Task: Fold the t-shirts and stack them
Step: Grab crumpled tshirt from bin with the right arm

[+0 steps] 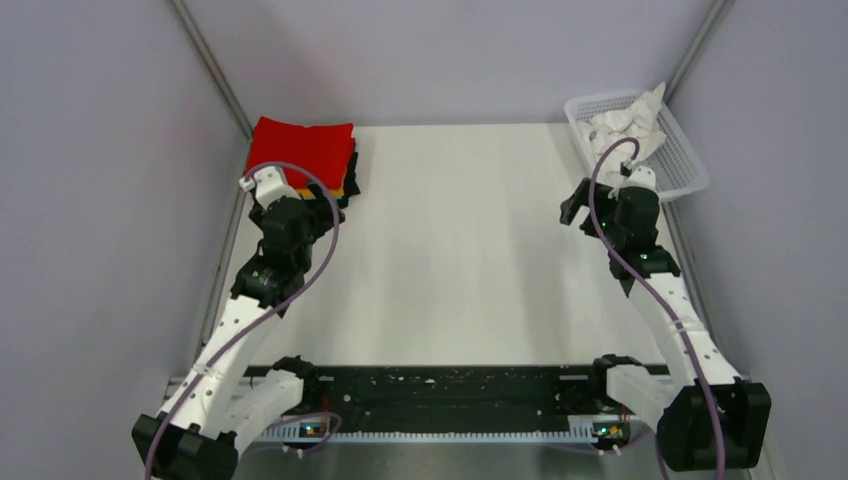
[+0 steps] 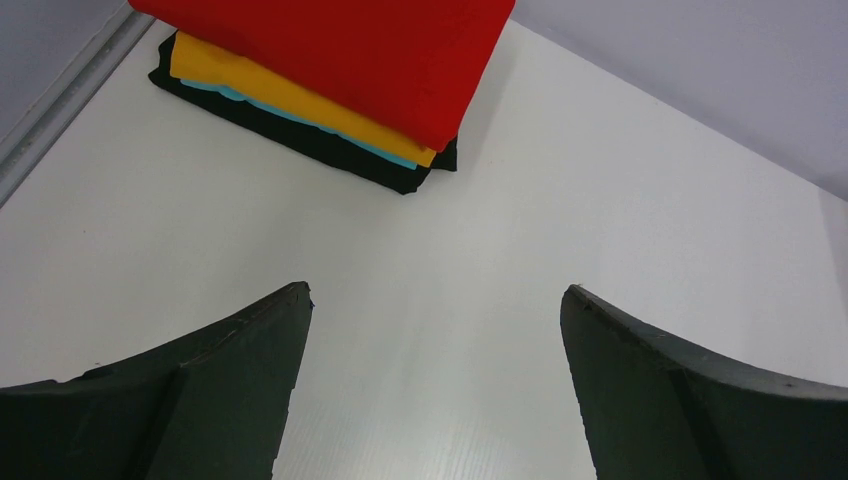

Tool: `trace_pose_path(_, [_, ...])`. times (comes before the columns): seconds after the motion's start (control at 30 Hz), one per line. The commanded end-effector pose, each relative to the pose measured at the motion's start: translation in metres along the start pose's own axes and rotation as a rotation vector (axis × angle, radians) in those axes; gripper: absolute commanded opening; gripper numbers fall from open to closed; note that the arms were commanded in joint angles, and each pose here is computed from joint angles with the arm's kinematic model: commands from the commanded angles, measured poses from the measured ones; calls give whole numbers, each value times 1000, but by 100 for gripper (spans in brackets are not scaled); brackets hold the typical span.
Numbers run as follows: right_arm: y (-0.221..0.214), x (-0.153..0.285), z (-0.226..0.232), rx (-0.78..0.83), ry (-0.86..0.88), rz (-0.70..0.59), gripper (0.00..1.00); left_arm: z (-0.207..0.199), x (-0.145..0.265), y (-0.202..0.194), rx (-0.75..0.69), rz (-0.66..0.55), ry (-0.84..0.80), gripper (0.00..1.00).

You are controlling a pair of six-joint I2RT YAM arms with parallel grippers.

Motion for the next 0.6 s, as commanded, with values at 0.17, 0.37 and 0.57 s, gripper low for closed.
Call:
trace_pose_path(0.17, [41, -20, 17, -17, 30, -207, 99, -17, -20, 22, 21, -99, -33, 99])
trace_pose_path(0.37, [90, -71, 9, -65, -109, -223, 99, -29, -34, 41, -9, -147, -43, 99])
trace_pose_path(0.57, [138, -138, -39, -156, -304, -174, 99, -30, -43, 48, -52, -142, 9, 99])
Point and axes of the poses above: each gripper's point midway between its finger pads, its own x axis back along the fingers, its own z axis along the line the jaws close on, y = z × x, the point moved 10 cm from there along x, back along the fingers, and after that the axes turned 11 degrees about -x, right-handed, at the moved point
